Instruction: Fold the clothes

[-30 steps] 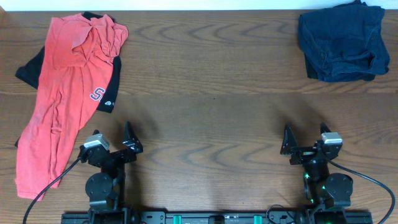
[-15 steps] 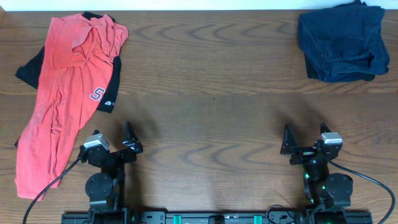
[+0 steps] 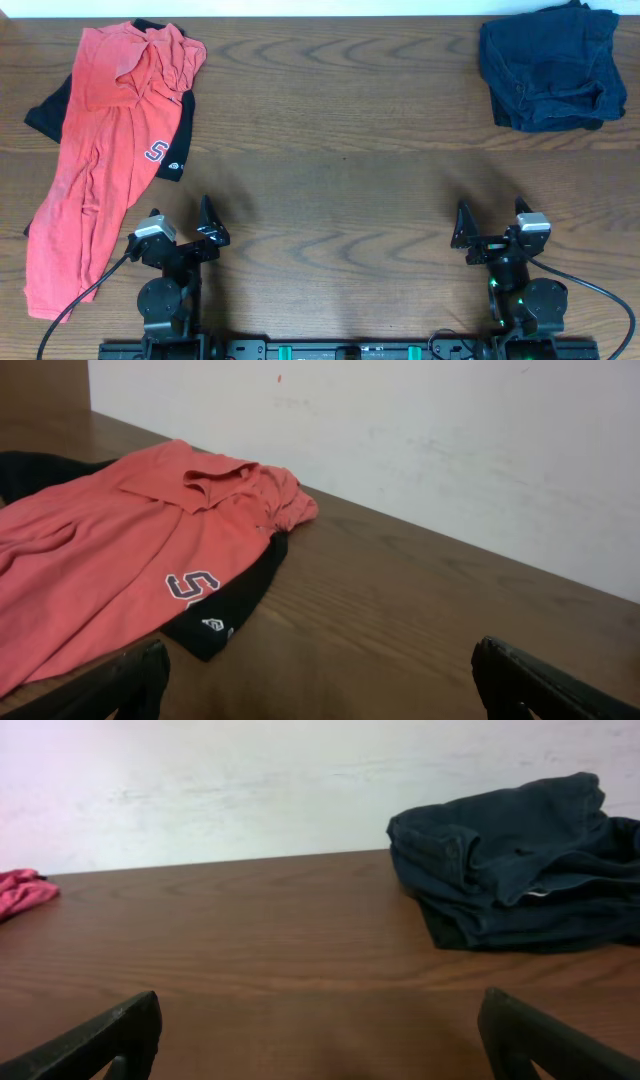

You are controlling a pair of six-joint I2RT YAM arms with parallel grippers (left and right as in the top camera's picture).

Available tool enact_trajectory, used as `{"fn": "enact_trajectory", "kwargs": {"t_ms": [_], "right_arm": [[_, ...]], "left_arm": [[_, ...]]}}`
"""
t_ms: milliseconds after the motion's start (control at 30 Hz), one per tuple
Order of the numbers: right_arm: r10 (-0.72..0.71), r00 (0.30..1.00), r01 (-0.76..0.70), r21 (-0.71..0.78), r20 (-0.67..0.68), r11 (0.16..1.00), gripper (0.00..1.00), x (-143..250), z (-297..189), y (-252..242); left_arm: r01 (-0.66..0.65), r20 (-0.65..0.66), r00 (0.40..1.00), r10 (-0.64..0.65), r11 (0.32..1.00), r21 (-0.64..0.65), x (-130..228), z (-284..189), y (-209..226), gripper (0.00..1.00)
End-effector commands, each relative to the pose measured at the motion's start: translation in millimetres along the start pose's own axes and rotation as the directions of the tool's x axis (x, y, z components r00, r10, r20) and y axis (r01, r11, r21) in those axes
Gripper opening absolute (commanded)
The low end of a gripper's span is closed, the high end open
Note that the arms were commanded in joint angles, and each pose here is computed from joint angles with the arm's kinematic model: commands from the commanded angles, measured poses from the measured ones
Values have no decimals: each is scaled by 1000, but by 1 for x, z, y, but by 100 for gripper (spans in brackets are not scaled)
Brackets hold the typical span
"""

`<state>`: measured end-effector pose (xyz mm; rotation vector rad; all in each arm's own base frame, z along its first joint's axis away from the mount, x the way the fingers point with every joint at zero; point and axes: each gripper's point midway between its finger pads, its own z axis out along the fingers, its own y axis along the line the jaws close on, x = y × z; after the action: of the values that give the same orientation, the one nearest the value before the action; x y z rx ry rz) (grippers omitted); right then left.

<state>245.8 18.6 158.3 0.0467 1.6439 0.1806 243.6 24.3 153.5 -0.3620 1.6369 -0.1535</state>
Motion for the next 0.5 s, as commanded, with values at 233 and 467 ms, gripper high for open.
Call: {"fn": "enact_trajectory", "kwargs": {"t_ms": [233,467], "right_arm": [[-31,997,26,69,64,997,99,-15,-1,-12],[-31,989,26,31,147,999,99,-35,-3,-4]], "left_arm": [[-7,-36,999,6,999,-33,13,1,8,98],[1,-45,999,-2,1000,-19,15,1,5,98]]}}
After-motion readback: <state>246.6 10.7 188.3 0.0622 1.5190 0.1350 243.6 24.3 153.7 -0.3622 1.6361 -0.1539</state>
